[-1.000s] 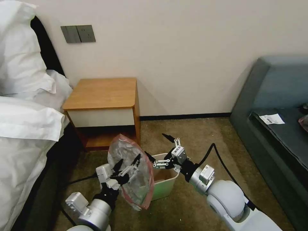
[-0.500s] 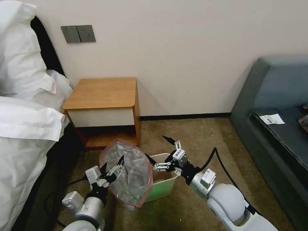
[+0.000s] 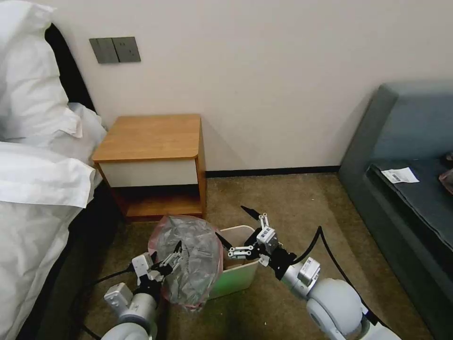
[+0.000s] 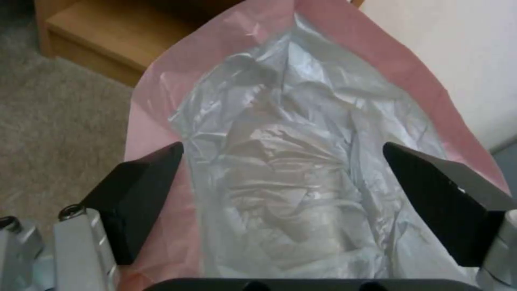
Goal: Pick up the garbage bag from the table and place it over the trash can.
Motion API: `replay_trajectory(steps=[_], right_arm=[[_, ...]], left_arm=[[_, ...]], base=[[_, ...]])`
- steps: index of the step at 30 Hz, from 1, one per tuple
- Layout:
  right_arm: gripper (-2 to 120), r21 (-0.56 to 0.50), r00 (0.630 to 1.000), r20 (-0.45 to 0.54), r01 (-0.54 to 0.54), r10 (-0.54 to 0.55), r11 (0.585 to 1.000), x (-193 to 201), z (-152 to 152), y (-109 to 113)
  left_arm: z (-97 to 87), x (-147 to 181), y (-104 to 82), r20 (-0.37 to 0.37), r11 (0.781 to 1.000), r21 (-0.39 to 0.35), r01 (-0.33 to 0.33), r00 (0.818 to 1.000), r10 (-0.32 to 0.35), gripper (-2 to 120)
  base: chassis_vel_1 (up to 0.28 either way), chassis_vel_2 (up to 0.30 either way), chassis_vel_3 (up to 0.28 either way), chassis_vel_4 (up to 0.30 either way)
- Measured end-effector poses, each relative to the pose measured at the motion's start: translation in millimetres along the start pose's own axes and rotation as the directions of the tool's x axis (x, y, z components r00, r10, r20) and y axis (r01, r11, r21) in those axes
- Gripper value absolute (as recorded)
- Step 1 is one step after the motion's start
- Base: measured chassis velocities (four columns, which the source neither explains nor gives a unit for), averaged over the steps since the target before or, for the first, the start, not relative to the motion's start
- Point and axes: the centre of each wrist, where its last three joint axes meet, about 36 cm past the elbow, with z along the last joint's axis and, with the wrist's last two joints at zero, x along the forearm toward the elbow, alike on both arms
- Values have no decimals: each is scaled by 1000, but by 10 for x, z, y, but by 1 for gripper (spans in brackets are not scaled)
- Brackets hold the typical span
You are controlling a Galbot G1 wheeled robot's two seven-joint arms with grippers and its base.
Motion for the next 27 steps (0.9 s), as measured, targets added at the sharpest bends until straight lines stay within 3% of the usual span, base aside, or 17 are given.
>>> replay_trajectory(steps=[5, 9, 17, 27], right_arm=[[100, -10, 1000, 13, -18, 18, 1000, 26, 17, 26], [100, -24, 999, 28, -31, 32, 999, 48, 84, 76], [100, -34, 998, 39, -42, 43, 999, 86, 170, 117], [100, -28, 998, 49, -28, 30, 999, 15, 175, 151]], left_arm=[[-63, 17, -11, -34, 1000, -7, -14, 999, 14, 92], [-126, 24, -15, -52, 1000, -13, -16, 999, 16, 83], [-199, 6, 40, -91, 1000, -3, -11, 996, 11, 86], [-249, -7, 49, -160, 996, -6, -84, 984, 82, 87]], base=[[0, 0, 0, 0], [0, 0, 0, 0], [0, 0, 0, 0], [0, 0, 0, 0]])
